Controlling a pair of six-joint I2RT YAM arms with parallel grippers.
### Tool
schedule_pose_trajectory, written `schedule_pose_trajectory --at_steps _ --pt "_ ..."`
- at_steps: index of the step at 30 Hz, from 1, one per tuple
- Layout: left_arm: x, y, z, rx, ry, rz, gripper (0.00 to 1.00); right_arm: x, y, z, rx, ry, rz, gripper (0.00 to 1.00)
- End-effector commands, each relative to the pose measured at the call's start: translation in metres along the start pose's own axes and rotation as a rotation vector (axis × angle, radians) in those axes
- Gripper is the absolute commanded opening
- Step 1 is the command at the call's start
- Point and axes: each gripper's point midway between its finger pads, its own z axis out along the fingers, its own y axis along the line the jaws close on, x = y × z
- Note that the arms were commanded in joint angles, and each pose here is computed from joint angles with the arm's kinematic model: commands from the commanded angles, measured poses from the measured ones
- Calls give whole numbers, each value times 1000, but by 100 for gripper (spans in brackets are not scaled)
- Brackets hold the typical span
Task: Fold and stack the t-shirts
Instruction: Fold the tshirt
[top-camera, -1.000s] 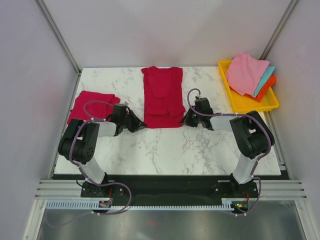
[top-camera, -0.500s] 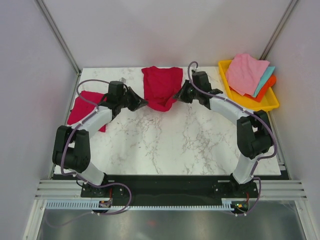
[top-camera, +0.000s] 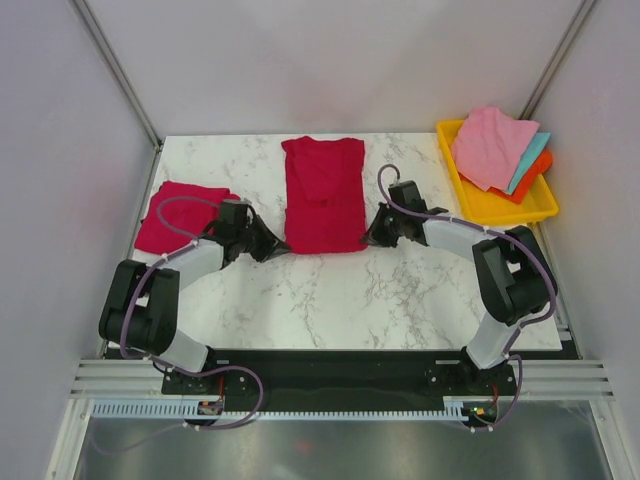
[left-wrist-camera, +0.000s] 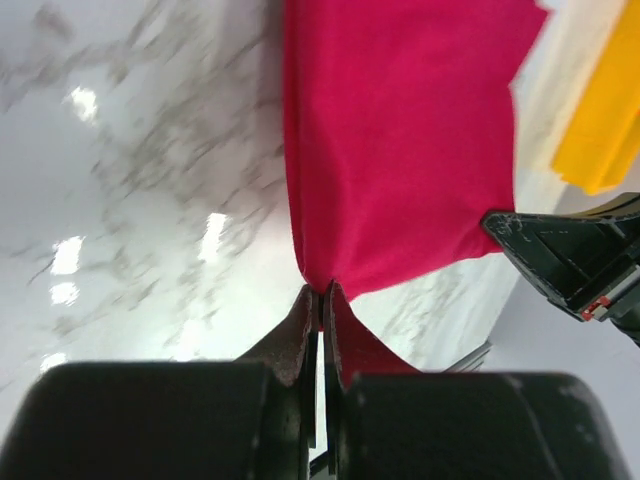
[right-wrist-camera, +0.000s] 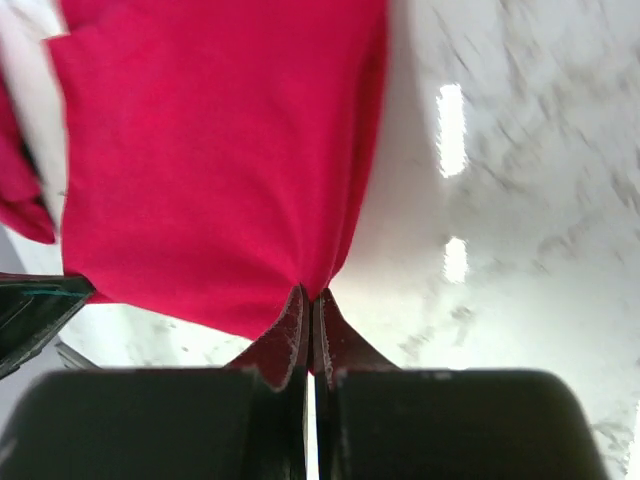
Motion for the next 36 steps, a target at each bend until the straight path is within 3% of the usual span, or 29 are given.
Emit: schedule_pose_trajectory --at_steps 1,3,4,5,6,7,9,11,15,22,29,36 --pt "15 4 -1 53 14 74 2 10 -6 -14 -44 -37 -39 3" --pt "30 19 1 36 34 108 2 18 -13 -17 -45 -40 -45 9" --pt "34 25 2 17 32 117 2 29 -24 -15 -36 -32 -45 23" --pt "41 36 1 -7 35 124 22 31 -26 -17 -38 -33 -45 30" --pt "47 39 2 -17 41 154 34 40 -34 -17 -28 -17 -50 39" --pt "49 45 2 -37 34 159 47 44 -37 -17 -24 -10 -56 42" --pt "55 56 0 -60 39 166 62 44 -38 -17 -34 -20 -70 44" --pt "56 59 0 -65 42 173 64 45 -38 -18 -34 -27 -82 51" --pt "52 58 0 -72 36 207 64 38 -37 -17 -28 -50 -105 54" --pt "33 49 0 -75 0 254 59 31 -35 -13 -30 -77 -103 53" --pt "-6 28 0 -77 -106 200 56 -26 -24 -13 68 -241 -148 48" --pt "-48 17 27 -139 -181 191 61 -60 -19 16 144 -260 -188 43"
